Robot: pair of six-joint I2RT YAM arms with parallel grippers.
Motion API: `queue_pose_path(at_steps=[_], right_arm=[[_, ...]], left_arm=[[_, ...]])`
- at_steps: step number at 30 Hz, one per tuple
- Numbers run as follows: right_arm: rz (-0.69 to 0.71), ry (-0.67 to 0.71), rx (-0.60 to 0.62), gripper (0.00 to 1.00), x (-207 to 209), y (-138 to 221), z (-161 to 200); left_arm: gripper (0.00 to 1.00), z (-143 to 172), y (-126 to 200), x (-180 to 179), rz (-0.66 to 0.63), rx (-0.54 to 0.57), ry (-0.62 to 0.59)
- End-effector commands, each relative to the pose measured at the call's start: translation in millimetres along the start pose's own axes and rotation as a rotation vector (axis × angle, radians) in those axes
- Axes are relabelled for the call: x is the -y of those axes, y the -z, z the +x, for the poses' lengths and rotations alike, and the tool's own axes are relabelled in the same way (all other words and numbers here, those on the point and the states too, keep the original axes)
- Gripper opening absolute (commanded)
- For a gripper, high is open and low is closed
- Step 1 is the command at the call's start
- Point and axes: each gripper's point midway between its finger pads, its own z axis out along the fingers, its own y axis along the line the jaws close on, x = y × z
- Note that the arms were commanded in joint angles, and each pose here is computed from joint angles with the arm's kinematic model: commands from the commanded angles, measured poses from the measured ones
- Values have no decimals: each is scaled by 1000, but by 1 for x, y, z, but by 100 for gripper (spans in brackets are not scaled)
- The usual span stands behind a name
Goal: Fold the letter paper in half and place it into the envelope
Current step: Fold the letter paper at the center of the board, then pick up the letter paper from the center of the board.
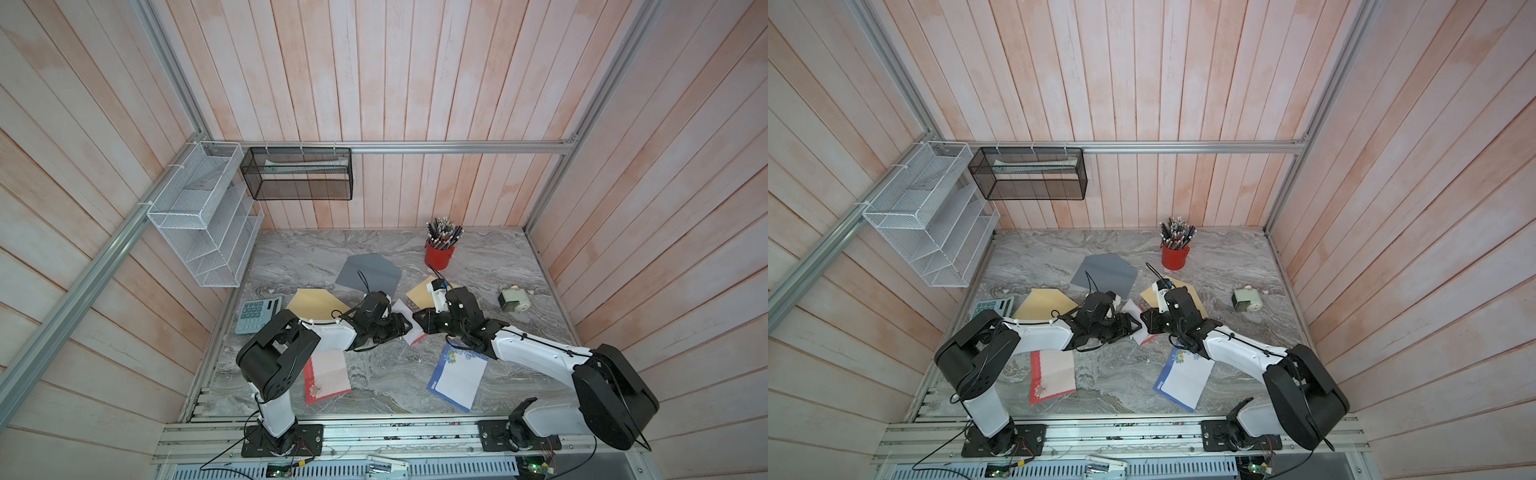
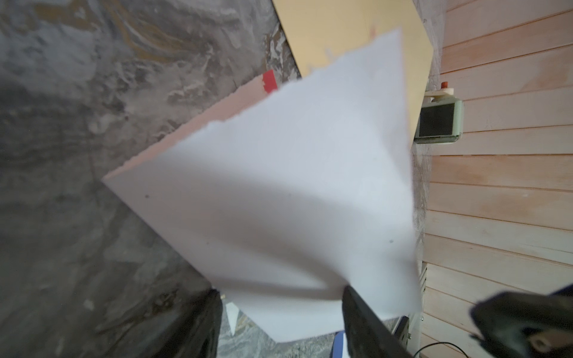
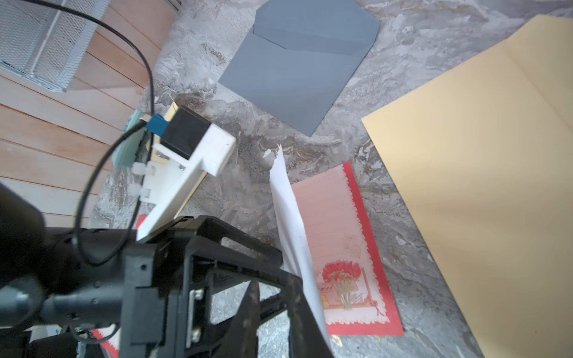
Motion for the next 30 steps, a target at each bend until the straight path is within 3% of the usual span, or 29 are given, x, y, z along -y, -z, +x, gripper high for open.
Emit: queue_pose_path(at_steps=[1,14,30], right_arm=[[33,-2,-25,18,14,-11,8],[139,-73,-116,17,65,-42,43],[122,-145,-153,16,73,-42,71]], left_arm=[[64,14,-3,-15,-49,-48,8],[64,4,34,-12,-34,41,-6],[61,-6,10,-25,-41,44,23]])
